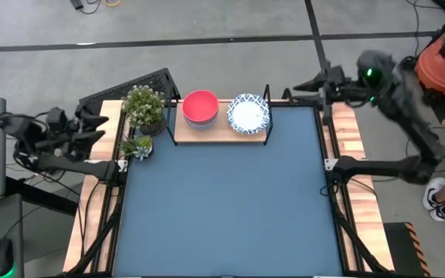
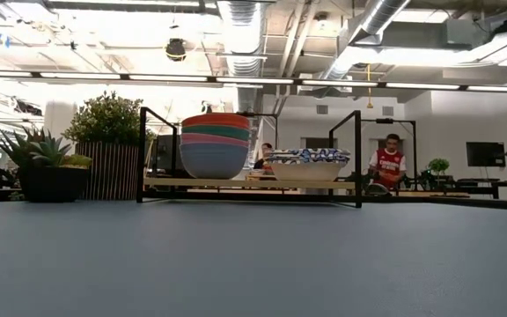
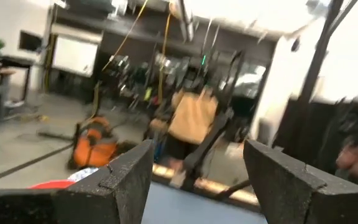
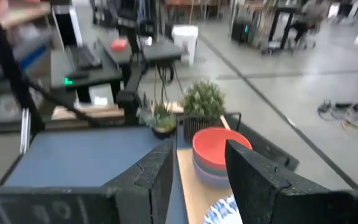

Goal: Place and stack bowls onto a shelf
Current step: Return to Home Position

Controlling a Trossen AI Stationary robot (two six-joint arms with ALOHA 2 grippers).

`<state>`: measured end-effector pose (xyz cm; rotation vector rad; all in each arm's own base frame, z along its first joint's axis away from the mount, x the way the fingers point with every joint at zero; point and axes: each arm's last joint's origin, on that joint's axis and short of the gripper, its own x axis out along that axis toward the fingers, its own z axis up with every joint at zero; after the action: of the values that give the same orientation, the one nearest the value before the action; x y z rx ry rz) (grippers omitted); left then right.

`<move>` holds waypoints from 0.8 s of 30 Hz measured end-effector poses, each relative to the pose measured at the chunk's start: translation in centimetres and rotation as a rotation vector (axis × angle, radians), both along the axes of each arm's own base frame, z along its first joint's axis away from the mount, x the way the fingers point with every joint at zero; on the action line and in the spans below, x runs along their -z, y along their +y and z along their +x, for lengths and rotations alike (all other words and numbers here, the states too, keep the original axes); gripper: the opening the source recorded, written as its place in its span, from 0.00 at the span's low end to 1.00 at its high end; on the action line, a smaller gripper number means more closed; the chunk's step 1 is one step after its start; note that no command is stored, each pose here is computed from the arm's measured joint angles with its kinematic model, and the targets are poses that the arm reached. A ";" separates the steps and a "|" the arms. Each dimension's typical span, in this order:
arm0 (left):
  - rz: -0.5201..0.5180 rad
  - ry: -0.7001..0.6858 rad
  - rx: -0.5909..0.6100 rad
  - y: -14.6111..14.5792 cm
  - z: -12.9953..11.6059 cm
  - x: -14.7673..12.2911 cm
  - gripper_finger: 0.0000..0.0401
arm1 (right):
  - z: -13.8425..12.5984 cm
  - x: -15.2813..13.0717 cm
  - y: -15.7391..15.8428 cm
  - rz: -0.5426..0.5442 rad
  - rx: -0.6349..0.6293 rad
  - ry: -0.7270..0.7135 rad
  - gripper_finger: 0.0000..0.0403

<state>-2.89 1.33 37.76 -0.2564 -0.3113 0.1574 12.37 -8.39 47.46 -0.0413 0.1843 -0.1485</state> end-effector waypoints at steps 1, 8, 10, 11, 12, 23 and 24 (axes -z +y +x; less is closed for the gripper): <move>-0.013 -0.032 0.012 0.1 -0.7 0.7 0.59 | -0.1 1.2 0.1 0.007 0.005 -0.039 0.42; -0.078 0.062 0.119 -0.3 0.4 2.3 0.59 | -0.9 10.5 0.8 0.145 0.015 -0.263 0.42; -0.096 0.108 0.129 -0.4 1.3 3.2 0.59 | -1.4 13.0 1.3 0.187 0.007 -0.319 0.42; -0.110 0.137 0.139 -0.5 1.8 3.9 0.59 | -1.7 14.1 1.5 0.203 0.004 -0.350 0.42; -0.119 0.141 0.144 -0.5 2.1 4.3 0.59 | -1.8 15.4 1.7 0.218 -0.003 -0.375 0.42; -0.202 0.218 0.127 -1.3 7.6 10.9 0.59 | -3.5 25.3 3.5 0.312 0.076 -0.529 0.42; -0.202 0.223 0.150 -1.5 8.1 11.6 0.59 | -3.6 25.8 3.6 0.306 0.071 -0.544 0.42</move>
<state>5.24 -0.14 26.17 -0.4568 -0.0534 0.0679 8.73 -4.81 21.70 0.3092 -0.3360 -0.1956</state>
